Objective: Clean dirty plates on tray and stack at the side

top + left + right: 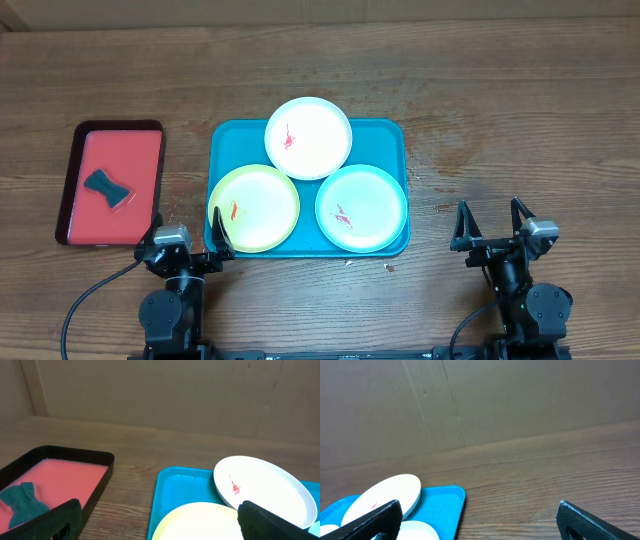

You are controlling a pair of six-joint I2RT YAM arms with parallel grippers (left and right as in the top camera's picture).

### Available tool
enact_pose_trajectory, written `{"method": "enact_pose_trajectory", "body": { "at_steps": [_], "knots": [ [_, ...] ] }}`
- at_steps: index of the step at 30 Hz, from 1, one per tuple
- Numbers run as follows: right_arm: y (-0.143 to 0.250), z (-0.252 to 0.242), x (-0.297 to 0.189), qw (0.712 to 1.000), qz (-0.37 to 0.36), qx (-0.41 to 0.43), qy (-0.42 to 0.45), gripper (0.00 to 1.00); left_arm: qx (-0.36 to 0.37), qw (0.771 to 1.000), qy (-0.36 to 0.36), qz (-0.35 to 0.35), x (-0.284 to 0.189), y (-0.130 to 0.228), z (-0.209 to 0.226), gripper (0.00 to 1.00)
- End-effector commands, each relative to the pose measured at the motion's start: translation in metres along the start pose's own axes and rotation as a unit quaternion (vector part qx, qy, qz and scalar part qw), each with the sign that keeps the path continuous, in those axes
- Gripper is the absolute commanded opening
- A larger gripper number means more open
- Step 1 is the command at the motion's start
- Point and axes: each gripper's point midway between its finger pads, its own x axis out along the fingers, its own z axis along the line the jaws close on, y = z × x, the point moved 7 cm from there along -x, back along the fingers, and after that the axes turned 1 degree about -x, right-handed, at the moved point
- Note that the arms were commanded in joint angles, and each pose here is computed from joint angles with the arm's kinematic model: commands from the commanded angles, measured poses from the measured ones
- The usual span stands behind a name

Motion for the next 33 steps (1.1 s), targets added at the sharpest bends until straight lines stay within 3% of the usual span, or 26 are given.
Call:
{"method": "enact_pose_trajectory", "body": {
  "at_steps": [1,31,33],
  "knots": [
    [0.0011,-0.0026,-0.0001,1.0,-0.005,-0.002,0.008,1.0,-0.005,1.0,-0.001,-0.005,-0.0004,-0.0006,0.0,0.99],
    [0.0009,-0.0026,-0.0001,1.0,-0.006,-0.003,0.008,1.0,-0.005,1.0,-0.001,-0.005,-0.0004,-0.0006,0.0,1.0],
    [-0.0087,0.0044,-0.0006,0.999,-0.031,0.012,-0.022,1.0,-0.005,1.0,-0.001,-0.005,-0.0004,-0.0006,0.0,1.0]
  ]
}}
